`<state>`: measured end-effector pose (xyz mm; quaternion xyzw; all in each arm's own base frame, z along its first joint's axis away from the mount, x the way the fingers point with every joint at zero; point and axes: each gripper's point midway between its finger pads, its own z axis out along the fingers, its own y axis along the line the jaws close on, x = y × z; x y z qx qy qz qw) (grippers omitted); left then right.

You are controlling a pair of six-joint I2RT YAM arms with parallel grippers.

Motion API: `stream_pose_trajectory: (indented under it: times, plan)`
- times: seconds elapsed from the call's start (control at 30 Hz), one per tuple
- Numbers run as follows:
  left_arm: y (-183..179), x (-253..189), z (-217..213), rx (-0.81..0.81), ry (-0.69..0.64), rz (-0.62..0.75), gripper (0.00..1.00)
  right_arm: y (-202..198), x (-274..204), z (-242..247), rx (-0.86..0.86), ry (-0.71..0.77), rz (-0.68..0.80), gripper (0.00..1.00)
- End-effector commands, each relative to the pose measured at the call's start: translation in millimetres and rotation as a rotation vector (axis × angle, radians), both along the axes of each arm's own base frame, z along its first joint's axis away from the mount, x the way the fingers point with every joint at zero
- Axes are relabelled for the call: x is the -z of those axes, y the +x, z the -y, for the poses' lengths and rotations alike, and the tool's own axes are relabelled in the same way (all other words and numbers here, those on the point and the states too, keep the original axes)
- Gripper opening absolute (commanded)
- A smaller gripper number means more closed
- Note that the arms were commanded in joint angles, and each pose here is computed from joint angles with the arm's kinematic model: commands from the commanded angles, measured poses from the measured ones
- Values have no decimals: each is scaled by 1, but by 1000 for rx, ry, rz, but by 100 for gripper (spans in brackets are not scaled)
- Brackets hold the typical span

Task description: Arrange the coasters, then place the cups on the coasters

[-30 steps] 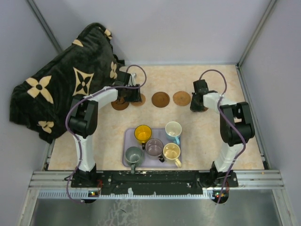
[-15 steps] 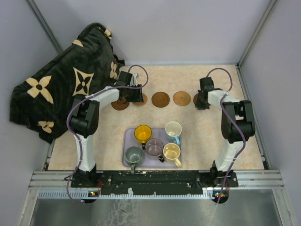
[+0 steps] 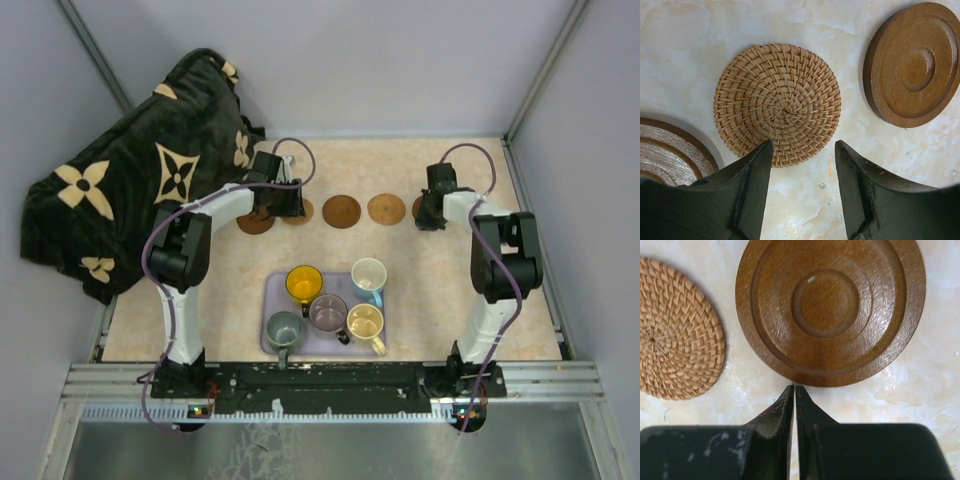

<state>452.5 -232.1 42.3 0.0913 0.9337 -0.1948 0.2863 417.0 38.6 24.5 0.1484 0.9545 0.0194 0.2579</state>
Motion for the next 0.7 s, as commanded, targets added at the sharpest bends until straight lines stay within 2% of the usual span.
stream_pose_trajectory:
  times: [0.0,0.2,0.43,0.67]
  plan:
    - [6,3,-1,-10,26,17,60,-16,-9,-12,-32,83,29,6]
    - [12,3,-3,-17,49,23,59,-45,-17,-25,-78,113,47,6]
    - [9,2,-2,-10,37,20,59,-61,-55,-44,-159,117,150,6]
    - [11,-47,6,13,-35,126,59,-62,-89,-46,-174,113,250,6]
